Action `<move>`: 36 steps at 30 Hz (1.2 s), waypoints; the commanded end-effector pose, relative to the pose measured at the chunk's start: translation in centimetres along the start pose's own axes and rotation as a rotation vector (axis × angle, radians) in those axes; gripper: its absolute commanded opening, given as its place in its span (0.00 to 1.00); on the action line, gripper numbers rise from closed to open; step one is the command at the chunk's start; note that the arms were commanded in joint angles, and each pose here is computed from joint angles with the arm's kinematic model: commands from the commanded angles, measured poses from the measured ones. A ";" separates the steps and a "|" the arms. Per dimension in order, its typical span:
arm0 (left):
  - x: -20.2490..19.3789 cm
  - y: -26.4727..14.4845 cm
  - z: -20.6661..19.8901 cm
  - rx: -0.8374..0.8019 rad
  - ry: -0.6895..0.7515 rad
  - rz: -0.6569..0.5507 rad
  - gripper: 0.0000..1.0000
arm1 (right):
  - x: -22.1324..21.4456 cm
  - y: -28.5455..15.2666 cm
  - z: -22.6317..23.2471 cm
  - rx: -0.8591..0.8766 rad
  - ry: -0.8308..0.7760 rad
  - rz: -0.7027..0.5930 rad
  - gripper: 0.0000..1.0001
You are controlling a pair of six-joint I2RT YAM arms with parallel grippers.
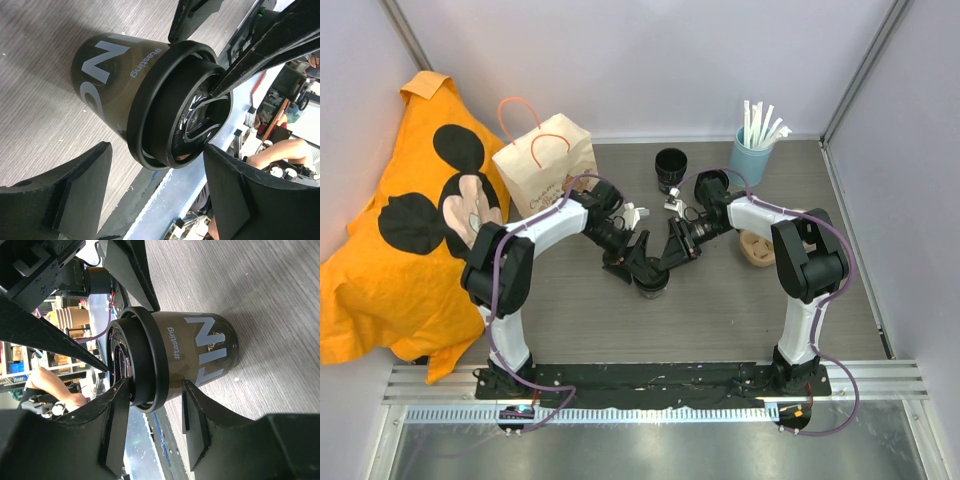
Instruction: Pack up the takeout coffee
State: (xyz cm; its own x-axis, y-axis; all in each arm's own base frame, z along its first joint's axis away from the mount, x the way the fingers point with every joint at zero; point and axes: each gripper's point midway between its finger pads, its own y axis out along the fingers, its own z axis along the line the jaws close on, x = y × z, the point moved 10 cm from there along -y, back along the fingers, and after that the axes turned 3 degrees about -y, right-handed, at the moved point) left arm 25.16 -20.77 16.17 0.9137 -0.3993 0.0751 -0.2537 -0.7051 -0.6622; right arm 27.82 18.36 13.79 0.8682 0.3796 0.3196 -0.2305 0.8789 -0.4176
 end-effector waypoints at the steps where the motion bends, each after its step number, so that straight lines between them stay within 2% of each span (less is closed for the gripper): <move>1: 0.1 1.4 3.0 0.229 0.048 0.021 0.74 | -0.8 1.1 -2.1 -0.151 -0.010 0.035 0.47; 7: -0.1 1.7 3.1 0.310 0.072 0.041 0.67 | -0.5 1.0 -2.1 -0.215 -0.007 0.015 0.48; 13: -0.1 2.2 3.4 0.374 0.081 0.076 0.67 | -0.4 1.0 -2.5 -0.256 0.001 0.014 0.48; 36: -0.3 2.7 5.3 0.462 0.038 0.131 0.67 | -1.0 1.5 -3.7 -0.356 0.040 0.049 0.48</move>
State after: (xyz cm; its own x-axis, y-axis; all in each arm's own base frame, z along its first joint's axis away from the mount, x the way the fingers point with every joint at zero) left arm 24.61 -21.85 16.37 0.8956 -0.4449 0.0045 -0.3110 -0.6332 -0.7088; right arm 27.49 19.04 13.74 0.9036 0.3581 0.2351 -0.2236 0.8624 -0.4541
